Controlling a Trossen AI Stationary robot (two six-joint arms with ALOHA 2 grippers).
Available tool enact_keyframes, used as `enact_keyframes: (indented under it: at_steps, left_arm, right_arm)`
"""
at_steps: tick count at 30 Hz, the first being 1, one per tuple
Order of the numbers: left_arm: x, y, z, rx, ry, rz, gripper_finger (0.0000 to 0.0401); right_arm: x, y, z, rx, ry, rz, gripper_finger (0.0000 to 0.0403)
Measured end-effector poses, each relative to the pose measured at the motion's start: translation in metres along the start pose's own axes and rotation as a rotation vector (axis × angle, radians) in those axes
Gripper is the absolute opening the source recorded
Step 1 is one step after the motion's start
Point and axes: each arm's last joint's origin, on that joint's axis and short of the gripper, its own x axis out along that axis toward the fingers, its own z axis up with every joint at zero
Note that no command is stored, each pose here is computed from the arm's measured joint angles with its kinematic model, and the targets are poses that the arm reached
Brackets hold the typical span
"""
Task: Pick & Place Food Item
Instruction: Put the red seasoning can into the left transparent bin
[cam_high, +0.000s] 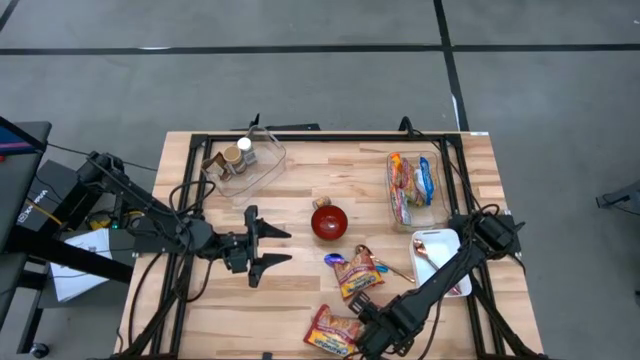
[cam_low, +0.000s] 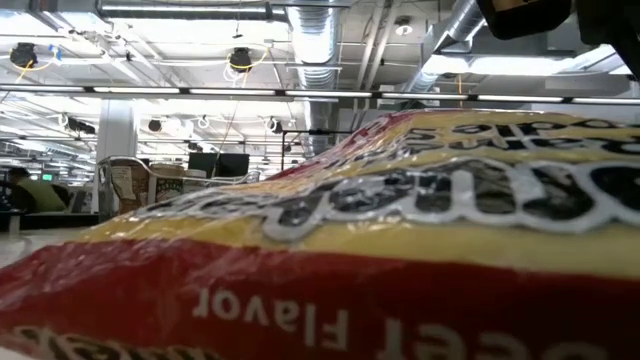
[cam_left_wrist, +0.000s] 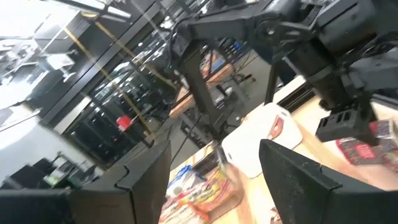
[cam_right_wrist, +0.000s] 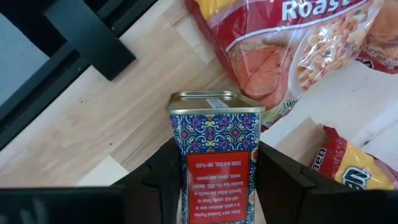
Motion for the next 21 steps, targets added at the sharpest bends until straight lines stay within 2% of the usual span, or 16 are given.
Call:
enact_keyframes:
  at_steps: [5,10,16,21]
  left_arm:
    - [0.0,0.001,-0.002,0.02,0.063,0.056,0.0239]
    - [0.0,0.001,-0.003,0.035,0.078,0.065,0.0239]
    - [0.002,0.004,-0.005,0.01,0.074,0.063,0.0239]
    - [0.007,0.007,-0.013,-0.023,-0.017,-0.029,0.0239]
  right_arm:
    - [-0.016,0.0,-0.001,0.036,-0.038,-0.008,0.0154]
    - [-0.054,0.005,0.0,0.029,-0.167,-0.083,0.0154]
    - [-0.112,0.021,0.004,-0.122,-0.422,-0.276,0.0154]
    - [-0.147,0.031,0.006,-0.266,-0.562,-0.441,0.0154]
